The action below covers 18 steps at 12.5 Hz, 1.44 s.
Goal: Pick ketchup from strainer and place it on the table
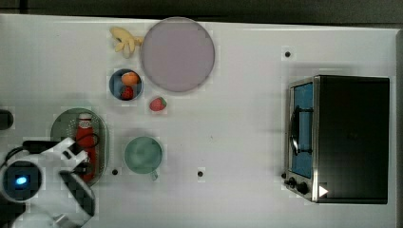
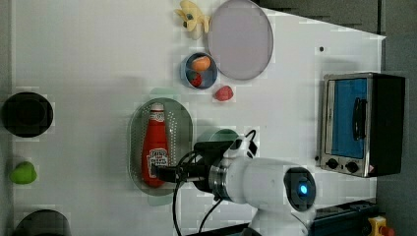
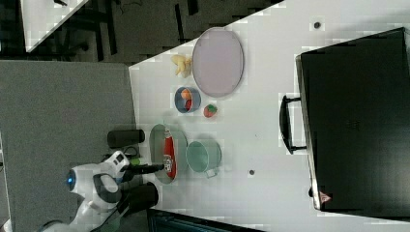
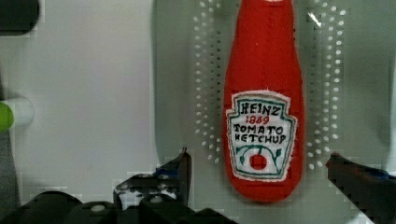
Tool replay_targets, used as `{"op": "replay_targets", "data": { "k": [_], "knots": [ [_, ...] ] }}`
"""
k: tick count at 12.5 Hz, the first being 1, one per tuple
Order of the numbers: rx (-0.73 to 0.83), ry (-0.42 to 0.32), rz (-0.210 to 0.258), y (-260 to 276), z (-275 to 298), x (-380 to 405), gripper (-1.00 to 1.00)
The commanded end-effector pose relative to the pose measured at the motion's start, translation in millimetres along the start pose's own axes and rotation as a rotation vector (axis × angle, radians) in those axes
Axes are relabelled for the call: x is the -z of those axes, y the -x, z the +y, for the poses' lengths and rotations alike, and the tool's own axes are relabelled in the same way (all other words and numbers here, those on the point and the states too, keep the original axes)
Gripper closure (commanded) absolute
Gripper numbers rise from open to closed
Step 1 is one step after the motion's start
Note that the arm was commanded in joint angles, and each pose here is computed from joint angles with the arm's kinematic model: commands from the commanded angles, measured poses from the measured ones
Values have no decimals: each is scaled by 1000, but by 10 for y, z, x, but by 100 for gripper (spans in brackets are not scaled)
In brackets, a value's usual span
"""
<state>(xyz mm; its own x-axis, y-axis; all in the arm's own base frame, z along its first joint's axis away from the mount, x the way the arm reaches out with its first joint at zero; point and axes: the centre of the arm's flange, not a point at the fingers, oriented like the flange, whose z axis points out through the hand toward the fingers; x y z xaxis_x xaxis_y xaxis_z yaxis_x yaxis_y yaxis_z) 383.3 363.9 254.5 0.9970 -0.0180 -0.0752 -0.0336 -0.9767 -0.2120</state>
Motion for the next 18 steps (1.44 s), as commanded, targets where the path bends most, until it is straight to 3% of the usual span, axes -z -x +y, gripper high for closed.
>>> {"op": "replay_targets", "data": {
  "k": [1,4,9,10,13,18],
  "knots": [
    [-82,-71,-6,-107,20,-153,-100],
    [-116,-104,-56,-106,88,-476,-100],
    [-144,-91,-67,-163,198,-755,-100],
    [-143,-82,-65,-166,205,-784,-92],
    [-124,-83,-50,-142,116,-803,-20],
    [-83,-49,-23,-115,-50,-417,-18]
  ]
}}
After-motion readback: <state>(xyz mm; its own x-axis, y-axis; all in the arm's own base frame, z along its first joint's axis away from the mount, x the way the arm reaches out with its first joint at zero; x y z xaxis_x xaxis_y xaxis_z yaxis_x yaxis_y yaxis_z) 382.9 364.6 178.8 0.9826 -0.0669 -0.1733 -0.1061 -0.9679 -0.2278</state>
